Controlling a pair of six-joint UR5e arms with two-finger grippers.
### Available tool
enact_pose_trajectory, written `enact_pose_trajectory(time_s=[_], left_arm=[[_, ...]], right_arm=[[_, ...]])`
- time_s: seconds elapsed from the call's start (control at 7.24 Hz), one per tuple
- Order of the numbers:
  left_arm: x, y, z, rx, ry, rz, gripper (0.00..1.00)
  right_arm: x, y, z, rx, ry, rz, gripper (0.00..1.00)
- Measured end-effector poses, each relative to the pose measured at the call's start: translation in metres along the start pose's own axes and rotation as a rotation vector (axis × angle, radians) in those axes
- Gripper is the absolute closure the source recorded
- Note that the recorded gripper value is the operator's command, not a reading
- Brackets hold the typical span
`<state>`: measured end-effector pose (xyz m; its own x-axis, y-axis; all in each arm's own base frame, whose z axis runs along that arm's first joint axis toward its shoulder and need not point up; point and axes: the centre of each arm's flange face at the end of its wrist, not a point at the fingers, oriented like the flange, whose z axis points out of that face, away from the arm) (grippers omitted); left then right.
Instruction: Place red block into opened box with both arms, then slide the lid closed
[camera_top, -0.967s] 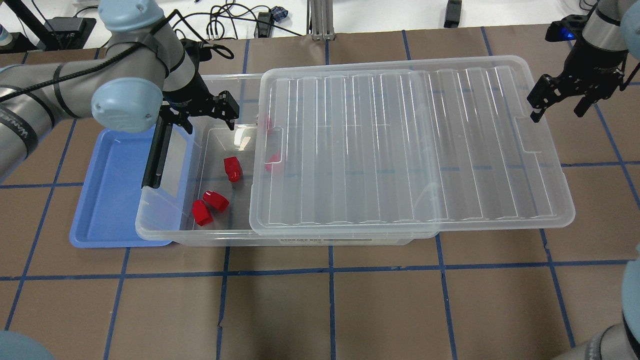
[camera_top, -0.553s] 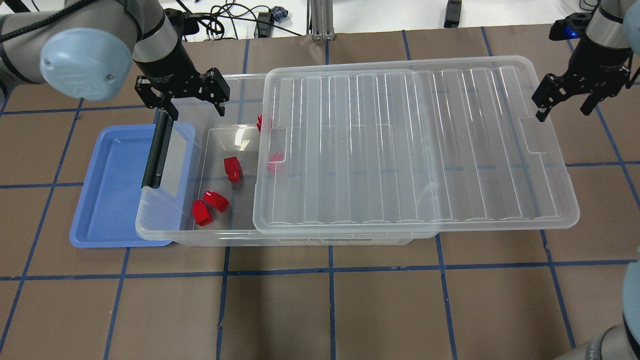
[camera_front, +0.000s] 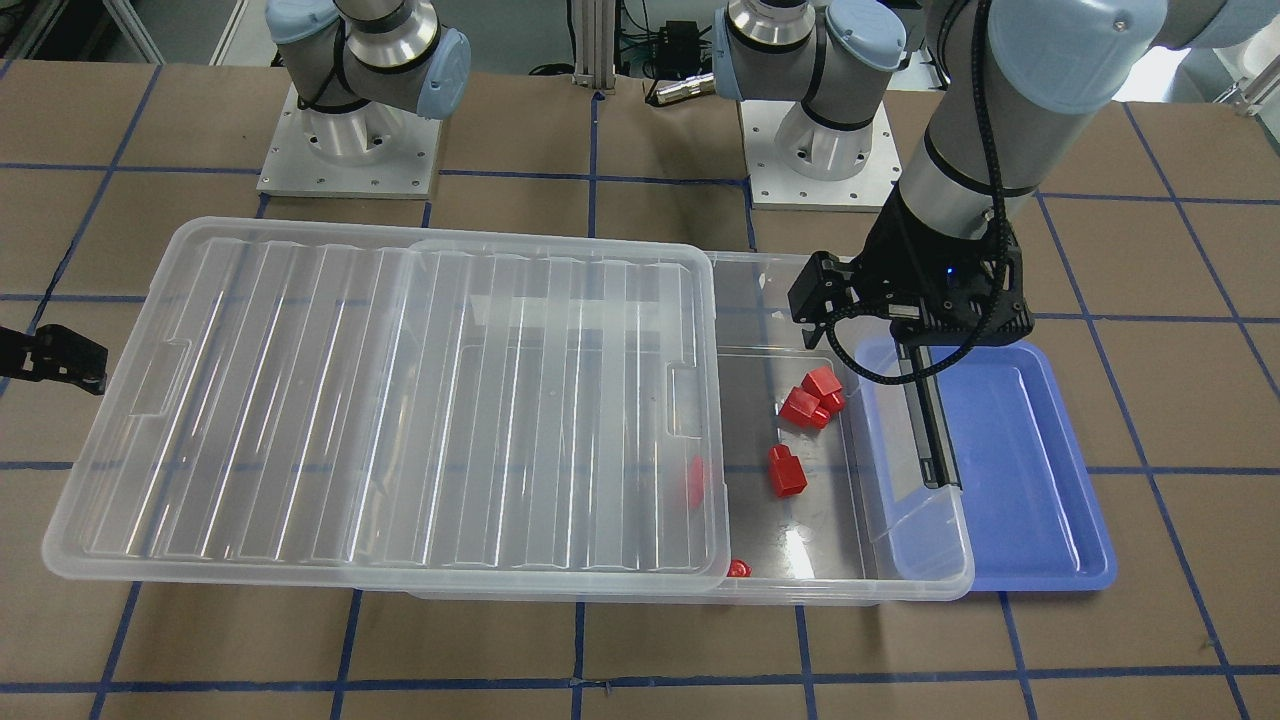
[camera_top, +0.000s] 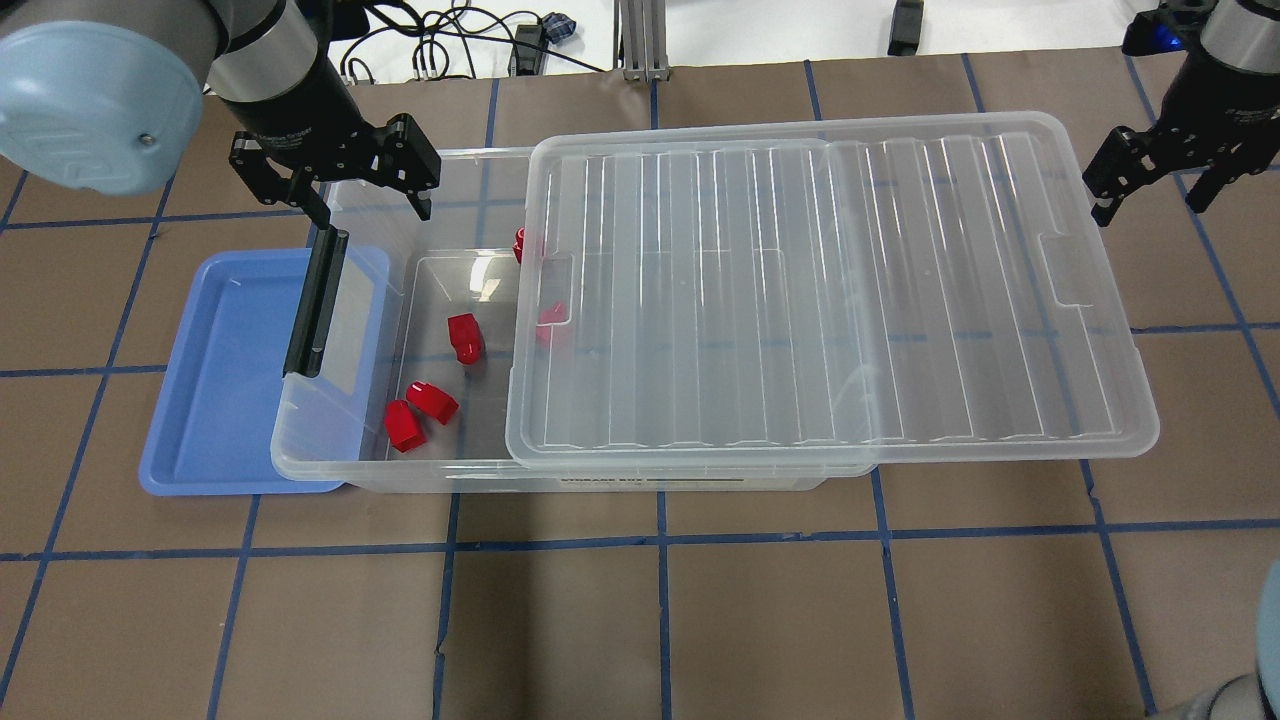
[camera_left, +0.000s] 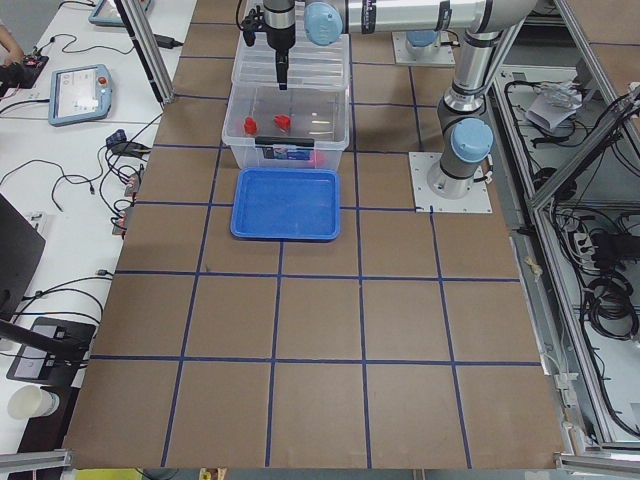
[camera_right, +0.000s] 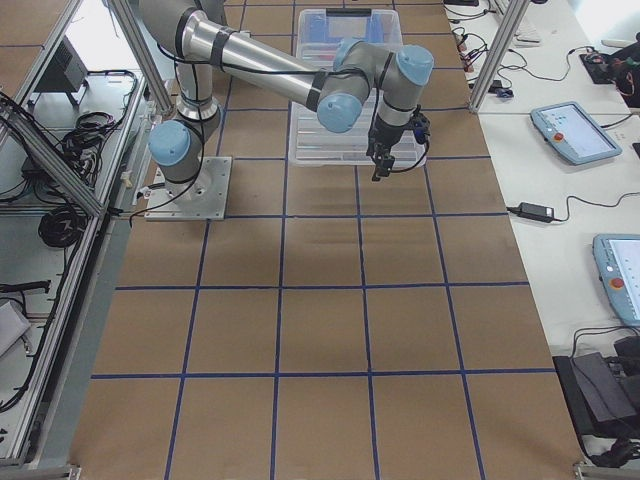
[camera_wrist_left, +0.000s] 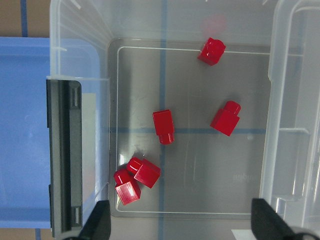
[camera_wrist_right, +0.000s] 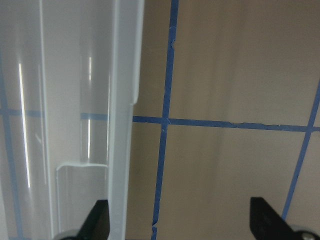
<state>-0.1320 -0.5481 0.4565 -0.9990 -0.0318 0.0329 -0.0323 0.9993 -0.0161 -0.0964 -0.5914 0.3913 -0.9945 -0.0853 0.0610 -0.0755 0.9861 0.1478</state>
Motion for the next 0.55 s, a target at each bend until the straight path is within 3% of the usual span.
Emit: enact_pose_trajectory(time_s=[0.55], left_arm=[[0.000,0.002,0.002,-0.005,0.000,0.000,0.00]], right_arm=[[0.049,0.018,0.018,-0.050,-0.015,0.083,0.00]])
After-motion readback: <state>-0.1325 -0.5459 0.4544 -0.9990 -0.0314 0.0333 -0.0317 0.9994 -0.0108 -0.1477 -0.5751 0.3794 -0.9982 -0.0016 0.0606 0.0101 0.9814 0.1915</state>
